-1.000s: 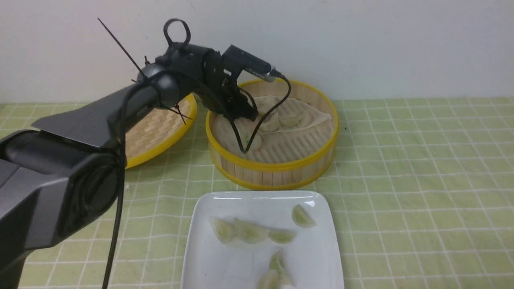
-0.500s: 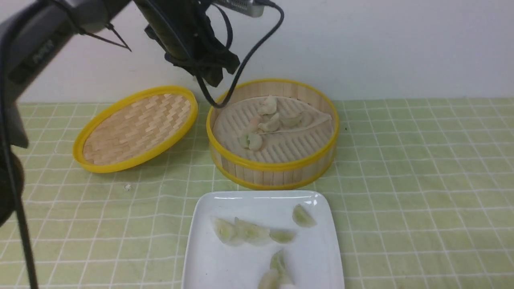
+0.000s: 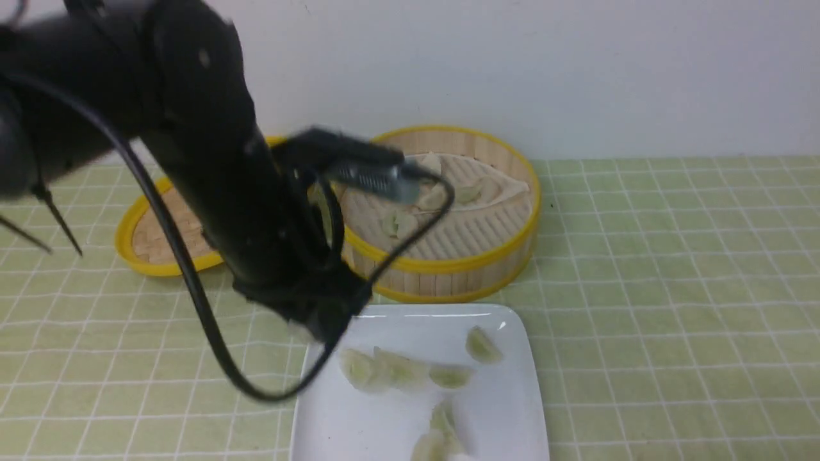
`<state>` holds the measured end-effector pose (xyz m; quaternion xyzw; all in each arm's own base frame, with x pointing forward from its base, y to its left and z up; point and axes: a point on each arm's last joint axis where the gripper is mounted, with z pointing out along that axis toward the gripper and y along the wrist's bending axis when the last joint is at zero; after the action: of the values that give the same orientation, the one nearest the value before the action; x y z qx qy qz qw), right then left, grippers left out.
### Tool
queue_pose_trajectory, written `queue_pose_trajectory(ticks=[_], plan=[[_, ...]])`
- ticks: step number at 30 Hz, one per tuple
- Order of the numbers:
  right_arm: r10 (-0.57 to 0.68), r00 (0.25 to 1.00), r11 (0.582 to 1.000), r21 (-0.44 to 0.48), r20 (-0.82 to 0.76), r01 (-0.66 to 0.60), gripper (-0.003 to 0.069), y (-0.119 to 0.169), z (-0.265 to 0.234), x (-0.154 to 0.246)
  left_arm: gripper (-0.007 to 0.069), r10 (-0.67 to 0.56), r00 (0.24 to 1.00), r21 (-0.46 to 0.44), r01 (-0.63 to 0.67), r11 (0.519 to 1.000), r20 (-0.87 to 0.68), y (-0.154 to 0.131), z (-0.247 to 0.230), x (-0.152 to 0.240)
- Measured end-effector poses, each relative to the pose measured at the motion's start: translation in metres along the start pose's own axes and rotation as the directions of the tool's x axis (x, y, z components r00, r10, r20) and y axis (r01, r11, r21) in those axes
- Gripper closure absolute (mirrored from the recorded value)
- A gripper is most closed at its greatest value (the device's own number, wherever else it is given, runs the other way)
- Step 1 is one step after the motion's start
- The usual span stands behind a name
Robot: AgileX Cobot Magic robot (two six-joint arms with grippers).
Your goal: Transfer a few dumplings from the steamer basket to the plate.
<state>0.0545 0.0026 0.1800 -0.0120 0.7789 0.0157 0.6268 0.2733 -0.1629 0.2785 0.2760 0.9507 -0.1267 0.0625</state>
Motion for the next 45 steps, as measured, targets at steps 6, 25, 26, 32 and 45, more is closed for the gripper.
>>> queue_pose_trajectory(ticks=[6,25,26,32,45], plan=[[0.000,1.000,1.000,0.000,-0.001,0.000,0.0673,0.000,0.000,0.000,0.0398,0.046,0.999,0.014,-0.046,0.999,-0.016,-0.017,0.061,0.015],[0.000,1.000,1.000,0.000,-0.001,0.000,0.0673,0.000,0.000,0.000,0.0106,0.016,0.998,0.009,-0.016,1.000,0.064,-0.014,0.104,-0.014],[0.000,1.000,1.000,0.000,-0.001,0.000,0.0673,0.000,0.000,0.000,0.0109,0.012,0.999,0.018,-0.013,1.000,0.051,-0.016,0.099,-0.018],[0.000,1.000,1.000,0.000,-0.001,0.000,0.0673,0.000,0.000,0.000,0.0344,0.041,0.996,0.041,-0.045,0.998,0.084,-0.030,0.045,-0.041],[0.000,1.000,1.000,0.000,-0.001,0.000,0.0673,0.000,0.000,0.000,0.0631,0.126,0.771,-0.008,-0.155,0.988,0.624,-0.064,-0.140,0.021]])
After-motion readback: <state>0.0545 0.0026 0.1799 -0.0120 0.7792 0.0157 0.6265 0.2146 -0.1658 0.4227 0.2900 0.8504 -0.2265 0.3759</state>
